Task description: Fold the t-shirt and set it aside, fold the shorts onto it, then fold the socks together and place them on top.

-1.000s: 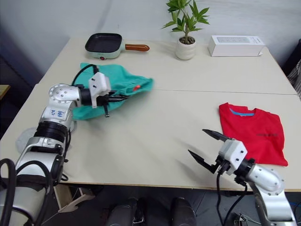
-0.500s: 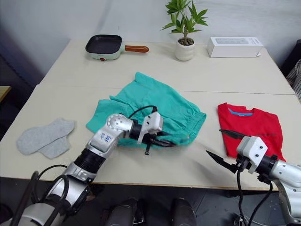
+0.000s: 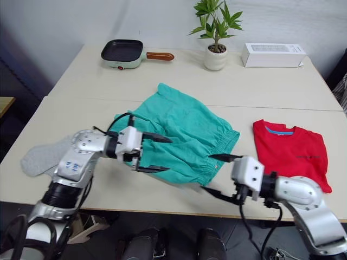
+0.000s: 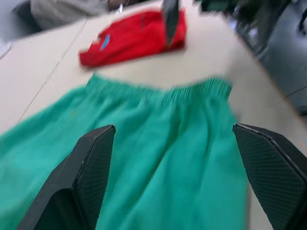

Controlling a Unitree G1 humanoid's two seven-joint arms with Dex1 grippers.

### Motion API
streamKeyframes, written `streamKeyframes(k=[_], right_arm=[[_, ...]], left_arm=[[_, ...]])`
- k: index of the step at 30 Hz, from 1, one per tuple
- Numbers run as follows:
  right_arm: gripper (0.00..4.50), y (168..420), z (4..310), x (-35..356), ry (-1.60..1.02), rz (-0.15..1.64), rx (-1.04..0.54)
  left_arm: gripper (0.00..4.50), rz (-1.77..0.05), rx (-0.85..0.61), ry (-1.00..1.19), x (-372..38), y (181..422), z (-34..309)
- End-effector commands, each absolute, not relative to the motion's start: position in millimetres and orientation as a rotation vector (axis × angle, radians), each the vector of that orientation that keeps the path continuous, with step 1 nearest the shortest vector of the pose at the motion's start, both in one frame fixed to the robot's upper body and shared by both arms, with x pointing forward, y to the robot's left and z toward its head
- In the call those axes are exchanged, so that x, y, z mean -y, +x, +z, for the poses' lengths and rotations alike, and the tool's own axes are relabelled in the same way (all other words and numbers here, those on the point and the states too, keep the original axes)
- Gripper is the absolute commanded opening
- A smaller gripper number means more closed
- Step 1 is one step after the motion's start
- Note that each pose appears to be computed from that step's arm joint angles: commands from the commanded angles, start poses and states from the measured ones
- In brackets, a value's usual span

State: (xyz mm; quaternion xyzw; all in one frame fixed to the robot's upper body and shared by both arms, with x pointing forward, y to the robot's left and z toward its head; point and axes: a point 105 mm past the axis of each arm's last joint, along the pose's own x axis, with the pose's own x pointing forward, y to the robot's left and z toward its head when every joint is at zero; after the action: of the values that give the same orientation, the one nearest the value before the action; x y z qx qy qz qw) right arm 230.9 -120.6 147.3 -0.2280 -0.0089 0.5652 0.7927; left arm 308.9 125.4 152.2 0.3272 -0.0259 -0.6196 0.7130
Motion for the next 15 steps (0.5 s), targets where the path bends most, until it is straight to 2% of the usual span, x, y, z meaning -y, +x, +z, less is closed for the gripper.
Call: streamKeyframes(k=[1,6,10,13,15], right_arm=[[4.5,239.4,135.3,110.9,-0.564,1.229,-0.027],[4.5,258.9,116.7,117.5,-0.702,1.176,-0.118],[4.5,276.4,119.8,115.7,-0.738,1.119,-0.102],[3.89,286.0,122.4,115.0,-0.758,1.088,-0.092],[3.24,288.8,121.0,115.6,-0.775,1.083,-0.098]], left_arm=[[4.12,-1.214,-0.02,0.905,-188.6,316.8,141.9],[4.12,-1.134,-0.179,1.009,-247.3,313.9,128.5],[4.12,-1.065,-0.225,1.013,-264.0,324.4,123.2],[4.15,-1.033,-0.216,1.026,-258.8,339.4,119.8],[4.15,-1.061,-0.218,1.049,-252.0,344.9,113.6]])
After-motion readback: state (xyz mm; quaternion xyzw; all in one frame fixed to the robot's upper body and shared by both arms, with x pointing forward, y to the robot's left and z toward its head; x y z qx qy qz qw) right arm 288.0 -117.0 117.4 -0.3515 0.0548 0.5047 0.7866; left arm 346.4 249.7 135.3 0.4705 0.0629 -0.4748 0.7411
